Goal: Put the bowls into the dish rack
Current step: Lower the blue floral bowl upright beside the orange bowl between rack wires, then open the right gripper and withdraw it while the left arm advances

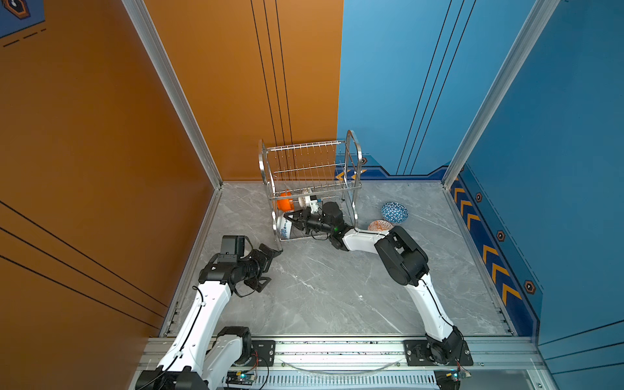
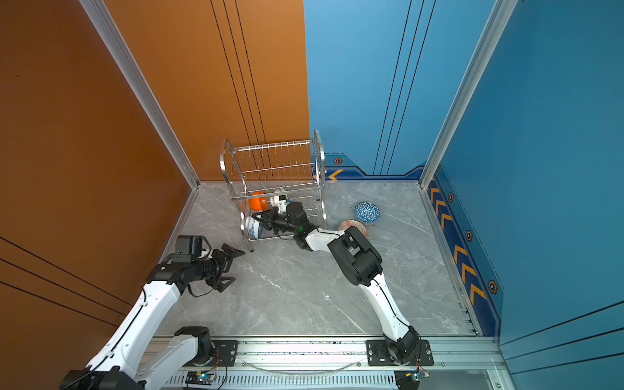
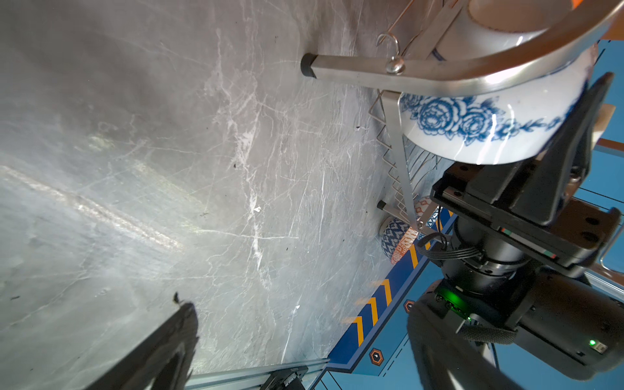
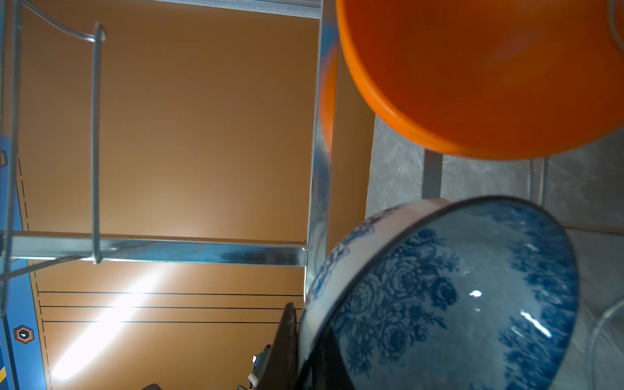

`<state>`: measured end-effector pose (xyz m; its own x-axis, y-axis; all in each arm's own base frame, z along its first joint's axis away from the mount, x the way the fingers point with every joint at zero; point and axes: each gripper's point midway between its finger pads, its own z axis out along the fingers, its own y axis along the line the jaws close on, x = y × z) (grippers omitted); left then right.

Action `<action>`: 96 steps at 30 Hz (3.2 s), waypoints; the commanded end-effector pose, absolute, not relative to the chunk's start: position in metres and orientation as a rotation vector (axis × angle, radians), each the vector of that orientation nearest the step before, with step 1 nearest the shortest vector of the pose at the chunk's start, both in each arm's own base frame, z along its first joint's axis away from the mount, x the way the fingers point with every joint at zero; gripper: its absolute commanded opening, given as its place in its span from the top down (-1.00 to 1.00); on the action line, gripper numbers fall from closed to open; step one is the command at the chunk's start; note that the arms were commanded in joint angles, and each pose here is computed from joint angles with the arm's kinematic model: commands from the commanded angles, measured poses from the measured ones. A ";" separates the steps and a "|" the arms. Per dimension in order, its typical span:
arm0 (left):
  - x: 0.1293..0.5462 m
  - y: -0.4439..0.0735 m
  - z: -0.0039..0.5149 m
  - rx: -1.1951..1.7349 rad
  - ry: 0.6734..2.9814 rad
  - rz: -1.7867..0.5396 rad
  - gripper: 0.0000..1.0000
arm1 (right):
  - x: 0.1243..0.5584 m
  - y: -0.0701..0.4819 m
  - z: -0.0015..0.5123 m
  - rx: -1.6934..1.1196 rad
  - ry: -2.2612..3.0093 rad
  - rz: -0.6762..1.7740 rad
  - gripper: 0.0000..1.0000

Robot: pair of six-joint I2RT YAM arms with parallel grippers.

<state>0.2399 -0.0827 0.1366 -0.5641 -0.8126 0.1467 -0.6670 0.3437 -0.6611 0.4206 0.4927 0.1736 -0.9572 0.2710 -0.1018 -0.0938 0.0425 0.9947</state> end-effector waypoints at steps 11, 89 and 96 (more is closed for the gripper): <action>0.243 -0.079 0.141 -1.323 2.407 -1.001 -0.96 | 0.411 0.492 0.163 0.001 2.137 1.936 1.00; 0.235 -0.084 0.145 -1.285 2.394 -1.018 -0.96 | 0.392 0.464 0.200 -0.149 2.172 1.756 0.15; 0.235 -0.087 0.150 -1.265 2.394 -1.016 -0.96 | 0.380 0.451 0.211 -0.137 2.155 1.747 0.09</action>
